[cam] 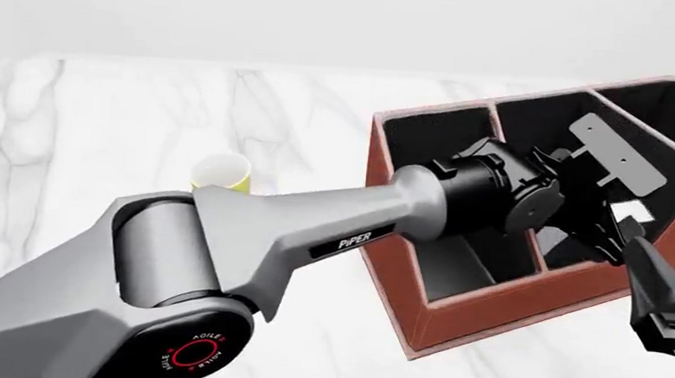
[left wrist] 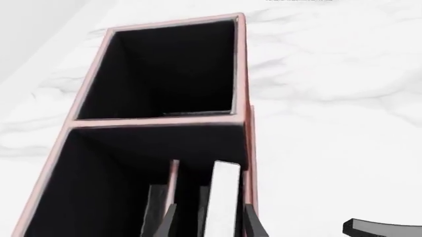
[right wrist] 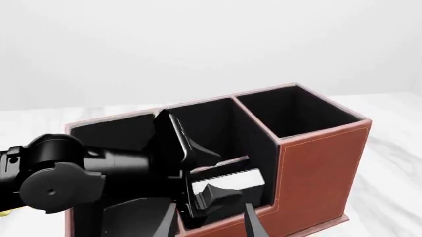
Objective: Pick up the book and place it in the back compartment of the caddy.
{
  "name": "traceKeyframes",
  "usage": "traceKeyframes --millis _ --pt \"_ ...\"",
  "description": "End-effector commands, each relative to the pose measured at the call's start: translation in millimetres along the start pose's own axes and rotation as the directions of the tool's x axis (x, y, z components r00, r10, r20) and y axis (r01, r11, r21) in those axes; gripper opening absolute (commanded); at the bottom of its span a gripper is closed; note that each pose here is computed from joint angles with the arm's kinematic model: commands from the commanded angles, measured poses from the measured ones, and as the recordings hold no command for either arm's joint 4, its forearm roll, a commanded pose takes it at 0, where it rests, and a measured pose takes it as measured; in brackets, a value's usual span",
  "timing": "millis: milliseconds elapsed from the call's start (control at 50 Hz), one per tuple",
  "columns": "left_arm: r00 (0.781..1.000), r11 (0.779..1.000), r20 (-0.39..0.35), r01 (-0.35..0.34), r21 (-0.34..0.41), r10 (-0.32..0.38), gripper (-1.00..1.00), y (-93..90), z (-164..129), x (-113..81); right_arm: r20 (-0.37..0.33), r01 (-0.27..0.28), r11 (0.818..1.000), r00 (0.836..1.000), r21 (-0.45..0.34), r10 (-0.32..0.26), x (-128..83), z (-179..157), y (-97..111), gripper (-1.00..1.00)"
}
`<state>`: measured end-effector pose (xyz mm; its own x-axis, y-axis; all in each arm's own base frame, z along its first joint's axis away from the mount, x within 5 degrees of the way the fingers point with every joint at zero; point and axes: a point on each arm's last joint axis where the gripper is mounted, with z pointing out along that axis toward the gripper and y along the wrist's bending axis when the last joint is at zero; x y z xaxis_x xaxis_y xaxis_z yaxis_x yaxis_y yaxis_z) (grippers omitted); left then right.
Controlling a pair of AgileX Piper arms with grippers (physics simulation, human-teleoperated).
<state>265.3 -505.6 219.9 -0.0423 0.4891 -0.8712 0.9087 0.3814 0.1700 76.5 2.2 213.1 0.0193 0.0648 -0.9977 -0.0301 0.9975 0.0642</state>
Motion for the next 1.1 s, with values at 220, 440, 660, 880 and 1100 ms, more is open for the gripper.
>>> traceKeyframes --millis 220,440,660,880,1100 --pt "1.000 1.000 0.024 0.016 -0.001 -0.016 1.00 2.3 -13.1 -11.1 0.000 0.002 1.000 1.000 0.000 -0.002 0.0 -0.1 0.0 1.00" --pt "1.000 1.000 0.031 -0.004 -0.017 0.004 1.00 11.5 -13.9 -13.8 -0.001 0.004 1.000 1.000 0.003 -0.004 -0.3 4.1 -0.2 1.00" --pt "0.995 0.993 0.070 -0.067 -0.092 0.074 1.00 57.9 -95.6 -75.0 -0.001 0.005 1.000 1.000 0.005 -0.005 -0.4 4.7 -0.4 1.00" --pt "0.991 0.988 0.066 -0.109 -0.107 0.116 1.00 61.9 -121.4 -74.4 -0.001 0.016 1.000 1.000 0.007 -0.016 -0.3 4.3 -0.6 1.00" --pt "0.988 0.983 0.080 -0.120 -0.142 0.132 1.00 66.5 -176.0 -56.0 -0.007 0.009 1.000 1.000 0.015 -0.008 0.0 7.2 -1.2 1.00"
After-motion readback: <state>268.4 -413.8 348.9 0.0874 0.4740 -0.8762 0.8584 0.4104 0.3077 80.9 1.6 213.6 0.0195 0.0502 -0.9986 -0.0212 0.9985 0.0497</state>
